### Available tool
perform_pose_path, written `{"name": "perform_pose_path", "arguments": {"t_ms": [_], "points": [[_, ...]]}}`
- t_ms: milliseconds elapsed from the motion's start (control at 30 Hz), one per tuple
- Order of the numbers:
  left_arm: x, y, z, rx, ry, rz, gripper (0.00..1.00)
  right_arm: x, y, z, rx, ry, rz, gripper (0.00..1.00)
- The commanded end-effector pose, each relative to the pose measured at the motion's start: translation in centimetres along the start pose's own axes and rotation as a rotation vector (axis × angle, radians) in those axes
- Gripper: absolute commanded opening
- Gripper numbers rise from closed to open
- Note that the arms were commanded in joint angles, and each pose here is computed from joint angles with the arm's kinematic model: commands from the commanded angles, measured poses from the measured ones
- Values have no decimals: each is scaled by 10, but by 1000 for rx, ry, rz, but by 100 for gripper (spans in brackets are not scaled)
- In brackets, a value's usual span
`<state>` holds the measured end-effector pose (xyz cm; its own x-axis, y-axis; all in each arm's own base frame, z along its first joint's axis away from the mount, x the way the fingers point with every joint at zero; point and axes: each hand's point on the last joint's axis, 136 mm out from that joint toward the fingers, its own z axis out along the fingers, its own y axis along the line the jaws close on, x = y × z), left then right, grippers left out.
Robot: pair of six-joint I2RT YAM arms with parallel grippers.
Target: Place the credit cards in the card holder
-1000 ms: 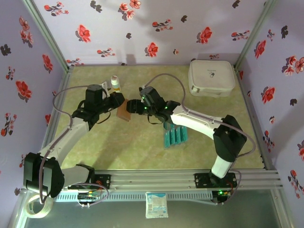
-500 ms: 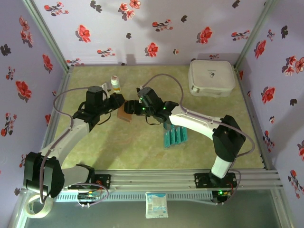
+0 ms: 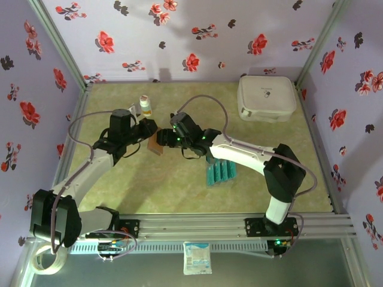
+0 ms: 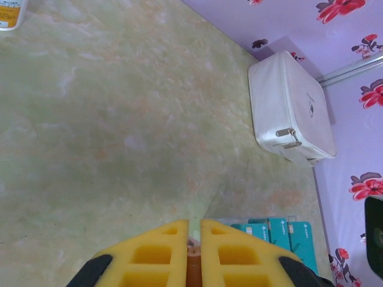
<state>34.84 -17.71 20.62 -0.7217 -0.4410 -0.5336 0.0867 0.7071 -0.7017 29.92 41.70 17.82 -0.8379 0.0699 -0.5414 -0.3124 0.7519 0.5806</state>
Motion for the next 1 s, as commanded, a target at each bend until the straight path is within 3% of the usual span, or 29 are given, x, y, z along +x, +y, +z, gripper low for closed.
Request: {"name": "perform_pose_path", "arguments": {"t_ms": [0,200,467,700,967], "points": [[-16,-9,-4,24,-58,18,0,29,-60,-4,223,76,1,52],[-17,-7,-6,14,-70,29,0,25,-92,-27,280,73,35,50],[-11,-1,-5,1,-60,58,0,-14,-53,-56,90,13,54,53],[-12,0,-4,6,-68,65,0,-22,-24,-38,-81,42,151,54],[-13,-1,-3,12,-74,57,0,-14,-25,-12,-118,81,213,51]]}}
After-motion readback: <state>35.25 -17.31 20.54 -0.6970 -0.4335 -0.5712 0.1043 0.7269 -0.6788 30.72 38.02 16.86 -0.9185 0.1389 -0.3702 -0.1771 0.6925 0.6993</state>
